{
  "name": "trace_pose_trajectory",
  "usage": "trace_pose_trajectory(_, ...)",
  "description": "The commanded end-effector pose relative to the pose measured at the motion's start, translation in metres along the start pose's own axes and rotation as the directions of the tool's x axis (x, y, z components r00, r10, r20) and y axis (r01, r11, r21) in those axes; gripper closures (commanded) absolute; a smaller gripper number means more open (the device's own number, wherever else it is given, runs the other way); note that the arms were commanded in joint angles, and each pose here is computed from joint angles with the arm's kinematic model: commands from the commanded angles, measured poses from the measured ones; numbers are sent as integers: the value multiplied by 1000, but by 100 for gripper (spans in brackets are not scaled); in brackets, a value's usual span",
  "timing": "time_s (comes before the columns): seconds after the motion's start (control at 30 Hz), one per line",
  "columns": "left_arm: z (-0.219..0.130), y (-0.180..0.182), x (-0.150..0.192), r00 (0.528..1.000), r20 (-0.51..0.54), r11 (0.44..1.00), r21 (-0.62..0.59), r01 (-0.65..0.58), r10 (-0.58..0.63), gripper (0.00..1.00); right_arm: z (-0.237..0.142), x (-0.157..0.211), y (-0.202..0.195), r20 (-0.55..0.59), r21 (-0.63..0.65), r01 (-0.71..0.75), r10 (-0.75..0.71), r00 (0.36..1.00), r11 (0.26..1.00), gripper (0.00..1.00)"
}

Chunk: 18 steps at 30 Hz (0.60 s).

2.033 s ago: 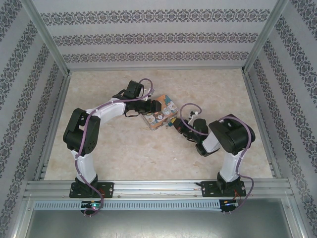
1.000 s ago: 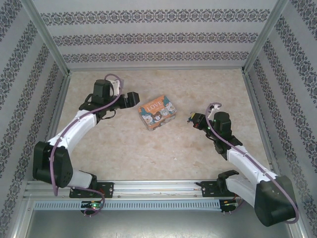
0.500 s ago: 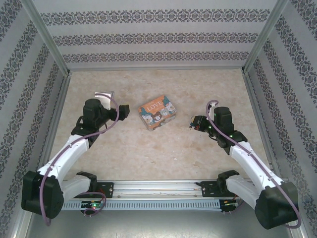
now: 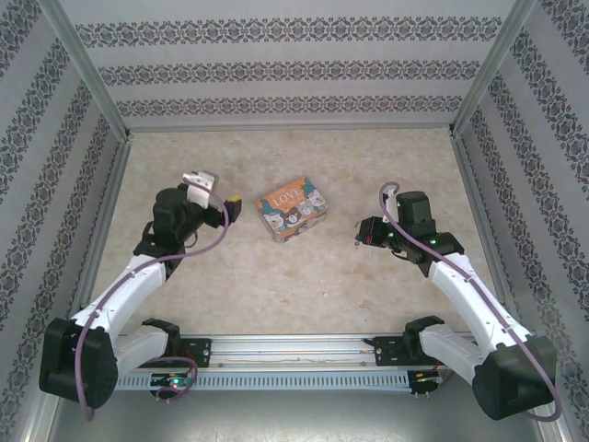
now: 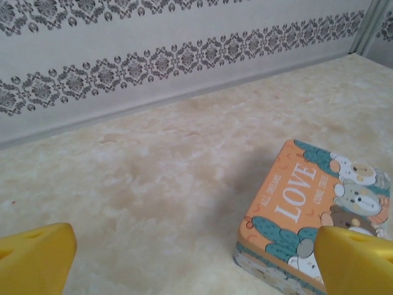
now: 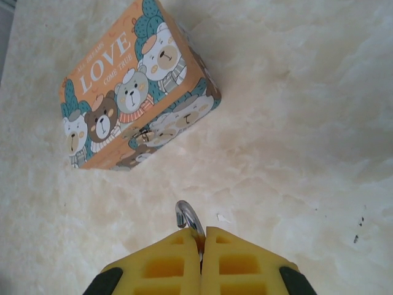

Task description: Unlock the padlock with the key

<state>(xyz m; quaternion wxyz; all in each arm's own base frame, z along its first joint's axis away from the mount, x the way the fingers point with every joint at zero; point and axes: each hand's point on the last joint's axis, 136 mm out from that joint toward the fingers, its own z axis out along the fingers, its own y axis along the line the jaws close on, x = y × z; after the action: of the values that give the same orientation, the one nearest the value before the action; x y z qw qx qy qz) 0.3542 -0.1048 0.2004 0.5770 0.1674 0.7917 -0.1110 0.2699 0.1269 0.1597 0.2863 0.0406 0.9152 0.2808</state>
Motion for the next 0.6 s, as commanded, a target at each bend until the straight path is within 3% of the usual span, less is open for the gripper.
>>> trace_pose_trajectory(0.0, 2, 9, 1, 997, 76, 999, -38, -8, 11, 1, -16, 6, 8, -72, 2, 34, -33, 997, 999, 100)
trace_pose_trajectory(0.07, 7, 8, 3, 996, 77, 998, -26, 57, -55, 1, -24, 12, 8, -118, 23, 25, -22, 993, 999, 100)
trace_pose_trajectory(0.2, 13, -5, 1, 996, 64, 996, 60, 66, -69, 0, -29, 27, 10, -208, 31, -30, 36, 977, 999, 100)
trace_pose_trajectory(0.57, 15, -1, 5, 997, 47, 998, 33, 57, -58, 0, -14, 68, 17, -406, 31, -74, 81, 910, 997, 100)
